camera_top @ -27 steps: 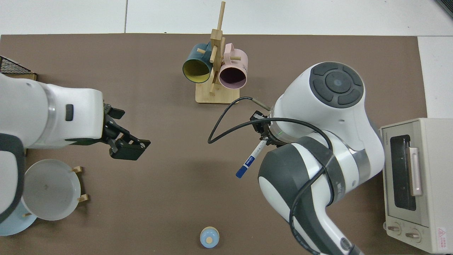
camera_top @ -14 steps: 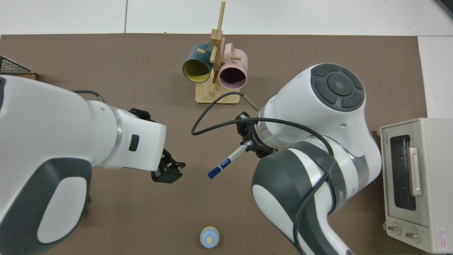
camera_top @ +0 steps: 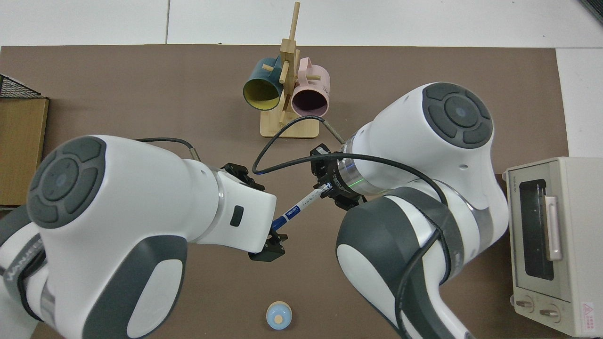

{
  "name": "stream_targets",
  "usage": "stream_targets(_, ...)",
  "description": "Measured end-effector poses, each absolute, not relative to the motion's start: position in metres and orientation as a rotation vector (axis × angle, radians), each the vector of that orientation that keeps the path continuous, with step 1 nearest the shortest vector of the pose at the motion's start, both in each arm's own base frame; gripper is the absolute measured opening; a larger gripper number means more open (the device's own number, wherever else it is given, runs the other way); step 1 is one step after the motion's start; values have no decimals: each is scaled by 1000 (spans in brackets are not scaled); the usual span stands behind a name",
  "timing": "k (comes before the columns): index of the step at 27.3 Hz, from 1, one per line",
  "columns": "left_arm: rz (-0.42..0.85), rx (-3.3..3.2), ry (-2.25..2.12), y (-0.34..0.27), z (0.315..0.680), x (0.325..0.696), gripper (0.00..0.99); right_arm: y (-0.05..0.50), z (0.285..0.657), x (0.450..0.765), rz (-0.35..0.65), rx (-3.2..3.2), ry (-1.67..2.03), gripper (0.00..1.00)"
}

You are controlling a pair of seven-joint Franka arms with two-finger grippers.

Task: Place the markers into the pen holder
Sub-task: 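Grasp the marker's free end with the left gripper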

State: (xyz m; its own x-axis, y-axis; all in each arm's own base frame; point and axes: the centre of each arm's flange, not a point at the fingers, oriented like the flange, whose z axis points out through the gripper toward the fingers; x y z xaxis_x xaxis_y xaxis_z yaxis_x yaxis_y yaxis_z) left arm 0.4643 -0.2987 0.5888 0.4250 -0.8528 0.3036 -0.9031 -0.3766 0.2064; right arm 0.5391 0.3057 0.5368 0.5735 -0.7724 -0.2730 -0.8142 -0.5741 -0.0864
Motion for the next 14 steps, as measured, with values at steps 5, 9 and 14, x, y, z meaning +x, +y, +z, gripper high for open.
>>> stream_targets(5, 208, 2349, -1503, -300, 580, 464, 947, 306, 537, 539, 306, -2601, 1329, 167)
stream_targets(9, 203, 2347, -1507, -303, 575, 462, 956, 309, 537, 537, 310, -2602, 1323, 167)
stream_targets(14, 201, 2341, -1517, -309, 571, 459, 934, 312, 537, 536, 313, -2604, 1320, 167)
